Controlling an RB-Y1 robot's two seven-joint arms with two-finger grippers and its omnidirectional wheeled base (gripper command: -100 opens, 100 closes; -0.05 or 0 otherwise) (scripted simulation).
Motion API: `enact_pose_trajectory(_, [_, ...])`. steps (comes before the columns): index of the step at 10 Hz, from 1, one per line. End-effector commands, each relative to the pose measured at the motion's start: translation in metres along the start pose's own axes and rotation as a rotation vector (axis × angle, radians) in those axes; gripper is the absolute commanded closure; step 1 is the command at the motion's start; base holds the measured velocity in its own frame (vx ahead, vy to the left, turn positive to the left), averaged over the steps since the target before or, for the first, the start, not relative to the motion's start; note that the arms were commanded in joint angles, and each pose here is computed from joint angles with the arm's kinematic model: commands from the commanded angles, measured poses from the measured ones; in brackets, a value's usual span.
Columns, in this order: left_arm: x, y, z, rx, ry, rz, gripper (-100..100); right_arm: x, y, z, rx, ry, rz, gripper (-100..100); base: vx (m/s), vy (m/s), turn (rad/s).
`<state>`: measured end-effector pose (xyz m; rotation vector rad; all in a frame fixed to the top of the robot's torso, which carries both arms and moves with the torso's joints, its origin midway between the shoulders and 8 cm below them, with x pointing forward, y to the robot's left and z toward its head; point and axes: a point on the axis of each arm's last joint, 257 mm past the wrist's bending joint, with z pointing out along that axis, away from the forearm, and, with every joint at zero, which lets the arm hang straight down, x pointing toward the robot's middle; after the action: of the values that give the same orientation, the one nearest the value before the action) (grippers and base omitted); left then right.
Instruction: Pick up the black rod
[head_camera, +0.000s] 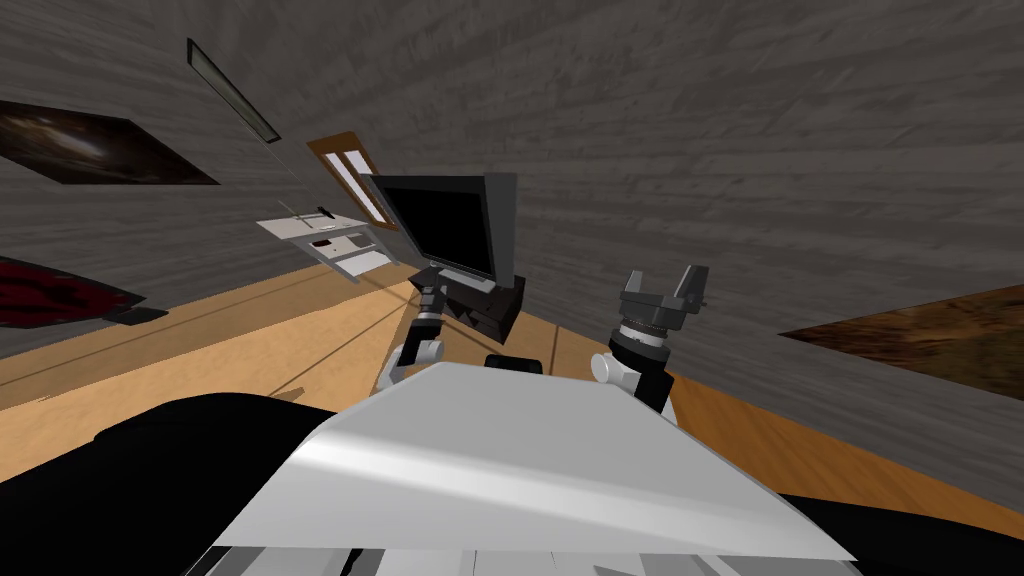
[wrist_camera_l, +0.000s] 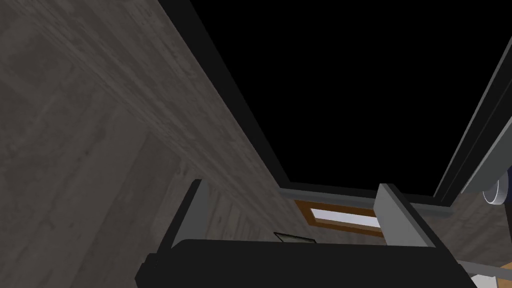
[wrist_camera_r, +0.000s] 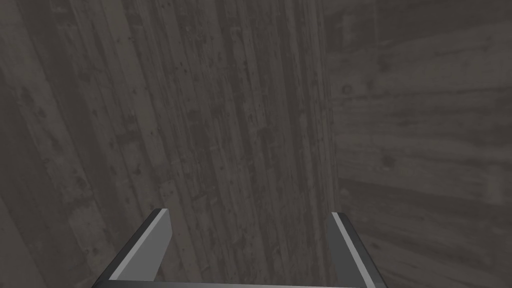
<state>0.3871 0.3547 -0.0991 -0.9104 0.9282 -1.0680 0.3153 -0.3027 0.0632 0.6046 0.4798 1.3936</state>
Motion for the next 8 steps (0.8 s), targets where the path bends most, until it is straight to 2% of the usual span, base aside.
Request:
enact_pose_trajectory(1, [-0.008, 0.015, -0.002, -0.047, -0.009, 0.003, -100, 0.0, 0.0, 0.0, 0.0, 0.0, 0.0, 0, 0.002, -0.064, 0.009])
enact_pose_trajectory(2, [-0.023, 0.034, -0.005, -0.105, -0.03, 0.007, -100, 0.0, 0.0, 0.0, 0.0, 0.0, 0.0, 0, 0.01, -0.086, 0.011])
enact_pose_trajectory(3, [-0.023, 0.036, -0.006, -0.113, -0.03, 0.007, -100, 0.0, 0.0, 0.0, 0.0, 0.0, 0.0, 0, 0.009, -0.081, 0.014])
enact_pose_trajectory(4, [-0.039, 0.054, -0.01, -0.166, -0.055, 0.009, -100, 0.0, 0.0, 0.0, 0.0, 0.0, 0.0, 0, -0.003, -0.092, 0.012])
enact_pose_trajectory(5, [-0.039, 0.058, -0.011, -0.183, -0.056, 0.008, -100, 0.0, 0.0, 0.0, 0.0, 0.0, 0.0, 0, -0.005, -0.08, 0.013])
enact_pose_trajectory(6, [-0.056, 0.076, -0.018, -0.237, -0.084, 0.006, -100, 0.0, 0.0, 0.0, 0.0, 0.0, 0.0, 0, 0.001, -0.09, 0.008])
enact_pose_trajectory(7, [-0.057, 0.08, -0.019, -0.251, -0.085, 0.006, -100, 0.0, 0.0, 0.0, 0.0, 0.0, 0.0, 0, 0.005, -0.087, 0.012])
enact_pose_trajectory(8, [-0.074, 0.095, -0.026, -0.297, -0.116, 0.0, -100, 0.0, 0.0, 0.0, 0.0, 0.0, 0.0, 0, 0.016, -0.104, 0.006])
